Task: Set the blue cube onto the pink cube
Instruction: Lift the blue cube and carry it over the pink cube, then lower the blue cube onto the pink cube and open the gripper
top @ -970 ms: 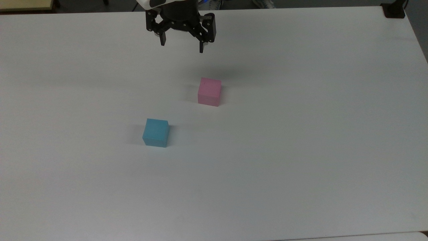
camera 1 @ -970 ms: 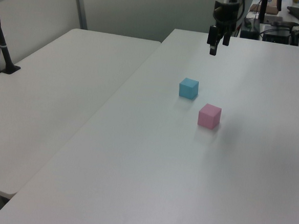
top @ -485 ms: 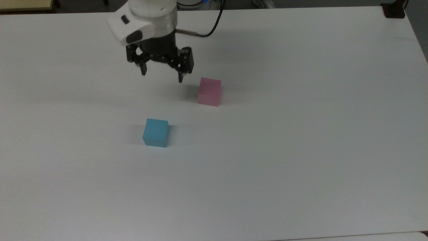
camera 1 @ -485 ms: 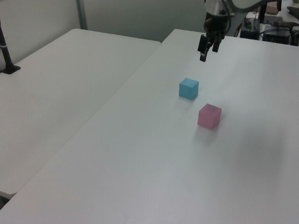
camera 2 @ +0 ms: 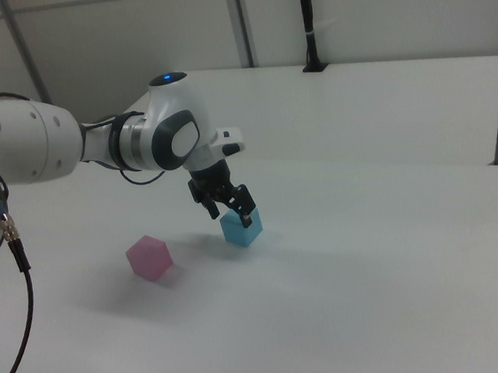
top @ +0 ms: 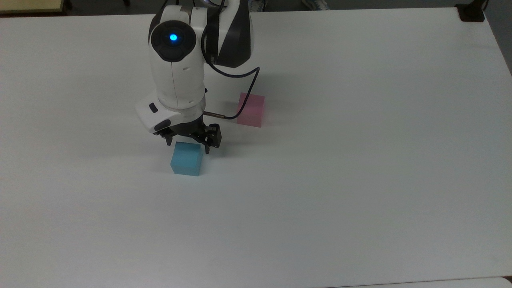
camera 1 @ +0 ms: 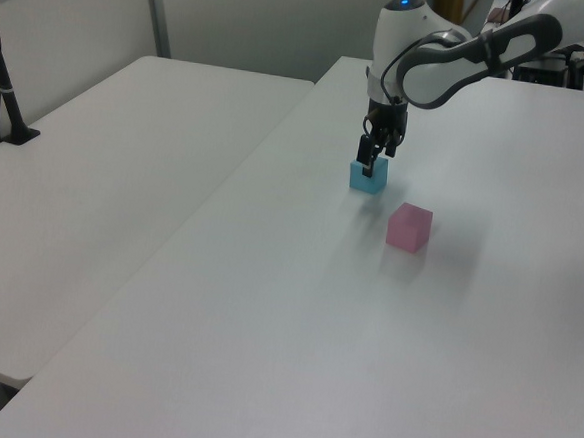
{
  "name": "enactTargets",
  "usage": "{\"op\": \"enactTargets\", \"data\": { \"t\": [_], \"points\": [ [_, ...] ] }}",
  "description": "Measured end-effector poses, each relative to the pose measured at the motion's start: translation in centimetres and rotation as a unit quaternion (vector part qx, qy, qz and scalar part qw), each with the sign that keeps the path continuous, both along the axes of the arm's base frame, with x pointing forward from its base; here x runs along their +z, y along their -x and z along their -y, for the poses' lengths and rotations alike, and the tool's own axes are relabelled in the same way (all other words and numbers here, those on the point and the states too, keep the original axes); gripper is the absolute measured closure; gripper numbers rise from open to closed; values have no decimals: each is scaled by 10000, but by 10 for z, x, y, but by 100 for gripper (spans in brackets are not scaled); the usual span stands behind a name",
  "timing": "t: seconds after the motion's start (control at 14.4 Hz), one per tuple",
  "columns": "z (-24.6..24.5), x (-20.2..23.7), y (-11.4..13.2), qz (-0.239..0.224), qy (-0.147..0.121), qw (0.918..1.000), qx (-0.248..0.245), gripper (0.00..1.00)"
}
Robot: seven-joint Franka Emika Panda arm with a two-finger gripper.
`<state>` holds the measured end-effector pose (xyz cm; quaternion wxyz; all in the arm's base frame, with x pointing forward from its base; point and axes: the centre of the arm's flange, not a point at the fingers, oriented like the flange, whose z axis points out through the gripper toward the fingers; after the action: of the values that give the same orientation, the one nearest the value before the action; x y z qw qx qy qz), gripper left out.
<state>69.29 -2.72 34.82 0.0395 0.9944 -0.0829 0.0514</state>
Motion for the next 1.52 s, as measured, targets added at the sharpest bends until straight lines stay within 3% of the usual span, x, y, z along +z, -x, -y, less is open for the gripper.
{"op": "enactTargets", "data": {
  "t": [0.35, 0.49, 0.55, 0.76, 0.97, 1.18, 1.52],
  "points": [
    [-4, -9, -9, 253, 18, 9997, 72, 4],
    [-7, -20, -13, 351, 22, 9993, 104, 35],
    [-7, -16, -15, 399, 24, 9991, 108, 41],
    [-37, 27, -12, 515, -8, 9982, 303, 42],
    [-89, 73, 27, 64, -55, 9979, 646, 42],
    [-124, 69, 69, -242, -90, 9952, 946, 42],
    [-126, 56, 93, -460, -89, 9941, 982, 42]
  ]
}}
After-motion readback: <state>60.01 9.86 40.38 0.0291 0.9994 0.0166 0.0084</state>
